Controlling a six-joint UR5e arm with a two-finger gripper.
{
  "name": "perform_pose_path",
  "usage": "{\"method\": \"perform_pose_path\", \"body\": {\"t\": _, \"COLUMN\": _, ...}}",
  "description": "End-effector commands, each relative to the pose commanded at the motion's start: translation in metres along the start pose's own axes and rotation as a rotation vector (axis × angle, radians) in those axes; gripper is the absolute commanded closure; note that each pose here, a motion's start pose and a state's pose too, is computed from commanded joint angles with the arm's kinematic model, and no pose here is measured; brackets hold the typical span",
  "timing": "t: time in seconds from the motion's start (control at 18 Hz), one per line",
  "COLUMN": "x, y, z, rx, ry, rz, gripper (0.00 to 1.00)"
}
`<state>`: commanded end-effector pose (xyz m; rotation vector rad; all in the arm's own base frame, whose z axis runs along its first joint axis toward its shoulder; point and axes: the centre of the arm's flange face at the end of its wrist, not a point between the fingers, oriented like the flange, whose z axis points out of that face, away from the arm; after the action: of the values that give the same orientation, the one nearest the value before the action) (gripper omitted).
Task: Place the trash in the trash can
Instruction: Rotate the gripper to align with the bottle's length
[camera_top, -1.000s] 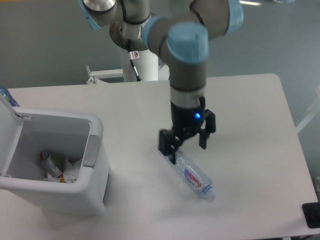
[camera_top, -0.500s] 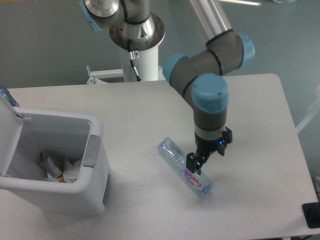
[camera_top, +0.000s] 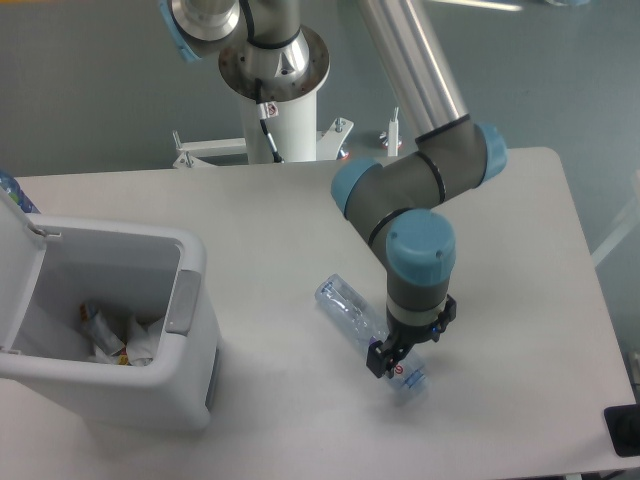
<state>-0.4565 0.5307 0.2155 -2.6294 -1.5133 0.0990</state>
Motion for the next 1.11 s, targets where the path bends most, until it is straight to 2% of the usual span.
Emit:
{"method": "perform_pose_path", "body": {"t": 0.67, "x": 0.004, "y": 0.003, "z": 0.024, "rx": -0.024, "ry": -0.032, "rz": 0.010, "gripper": 0.00}}
{"method": "perform_pose_path", "body": {"t": 0.78, "x": 0.003, "y": 0.004, "z": 0.025, "rx": -0.028, "ry": -0.037, "rz": 0.010, "gripper": 0.04}}
{"method": "perform_pose_path", "body": {"t": 0.94, "x": 0.006, "y": 0.006, "z": 0.024, "rx": -0.026, "ry": -0.050, "rz": 0.017, "gripper": 0.14}}
{"method": "perform_pose_path", "body": {"t": 1.11, "x": 0.006, "y": 0.007, "z": 0.024, "rx": -0.029, "ry": -0.052, "rz": 0.020, "gripper": 0.15}}
